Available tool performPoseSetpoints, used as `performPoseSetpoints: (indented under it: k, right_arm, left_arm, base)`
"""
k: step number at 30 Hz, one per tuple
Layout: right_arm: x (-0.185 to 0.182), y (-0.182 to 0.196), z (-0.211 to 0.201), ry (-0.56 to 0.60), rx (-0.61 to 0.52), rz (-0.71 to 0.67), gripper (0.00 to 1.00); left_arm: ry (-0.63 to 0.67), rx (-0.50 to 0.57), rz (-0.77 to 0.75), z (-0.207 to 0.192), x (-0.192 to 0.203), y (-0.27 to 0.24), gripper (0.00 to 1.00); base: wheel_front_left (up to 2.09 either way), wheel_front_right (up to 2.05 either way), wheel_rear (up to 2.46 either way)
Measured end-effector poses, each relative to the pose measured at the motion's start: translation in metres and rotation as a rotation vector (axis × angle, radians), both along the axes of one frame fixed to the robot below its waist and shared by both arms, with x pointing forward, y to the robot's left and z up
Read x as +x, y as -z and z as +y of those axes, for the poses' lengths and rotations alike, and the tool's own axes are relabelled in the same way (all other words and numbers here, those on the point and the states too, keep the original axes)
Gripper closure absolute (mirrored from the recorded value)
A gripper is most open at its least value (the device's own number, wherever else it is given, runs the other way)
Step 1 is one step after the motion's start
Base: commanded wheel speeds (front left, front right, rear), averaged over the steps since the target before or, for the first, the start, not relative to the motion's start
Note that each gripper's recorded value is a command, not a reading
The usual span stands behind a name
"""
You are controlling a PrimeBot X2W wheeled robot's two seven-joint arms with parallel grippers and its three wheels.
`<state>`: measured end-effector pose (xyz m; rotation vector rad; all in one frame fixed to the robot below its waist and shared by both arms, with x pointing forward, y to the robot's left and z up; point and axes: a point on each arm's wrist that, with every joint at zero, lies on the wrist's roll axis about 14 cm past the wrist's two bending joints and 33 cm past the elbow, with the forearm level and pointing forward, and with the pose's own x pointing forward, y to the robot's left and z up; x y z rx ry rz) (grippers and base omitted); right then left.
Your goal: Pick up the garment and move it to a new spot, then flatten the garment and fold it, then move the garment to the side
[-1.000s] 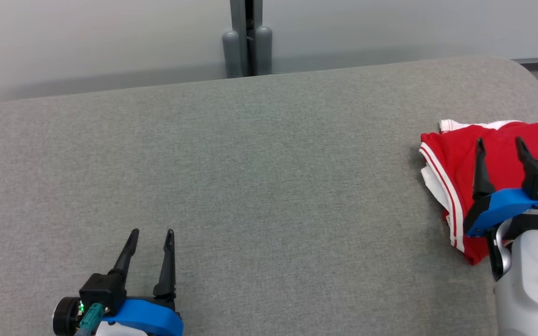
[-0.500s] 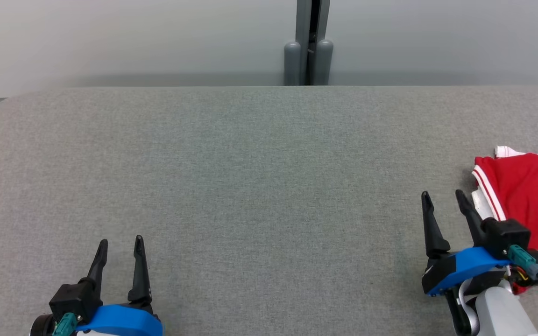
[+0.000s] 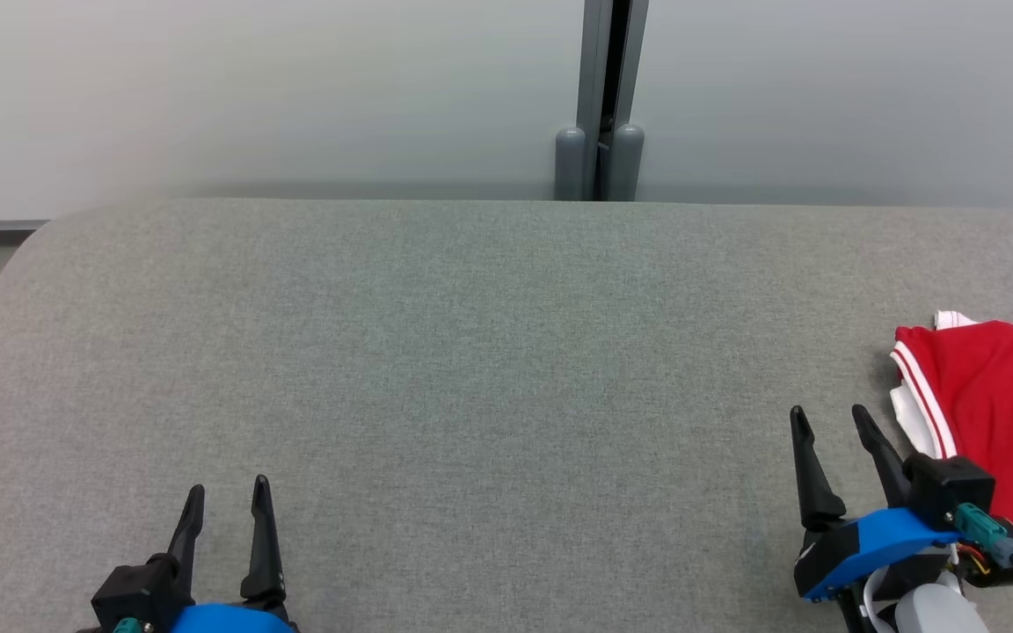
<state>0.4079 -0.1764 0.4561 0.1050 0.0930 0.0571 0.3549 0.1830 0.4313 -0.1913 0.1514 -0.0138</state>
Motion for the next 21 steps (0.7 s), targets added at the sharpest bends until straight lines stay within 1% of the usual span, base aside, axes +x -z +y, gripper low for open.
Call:
performPoseSetpoints:
  k: [10,11,17,21]
  right_arm:
    - [-0.017,-0.004,-0.005,0.017,0.017,-0.013,0.0]
    - [-0.018,-0.005,-0.005,0.018,0.018,-0.015,1.0]
    - [-0.031,0.019,-0.005,0.027,0.036,0.069,1.0]
    - [-0.031,0.022,-0.009,0.06,0.107,0.088,1.0]
  left_arm:
    - [-0.001,-0.016,-0.016,-0.001,-0.009,-0.005,0.0]
    - [-0.003,-0.024,-0.017,-0.002,-0.01,-0.005,1.0]
    - [-0.01,-0.035,0.057,-0.001,-0.022,0.015,1.0]
    - [-0.04,-0.101,0.076,0.002,-0.023,0.018,1.0]
  base:
    - [0.0,0.0,0.0]
    - [0.0,0.0,0.0]
    - [0.0,0.0,0.0]
    - [0.0,0.0,0.0]
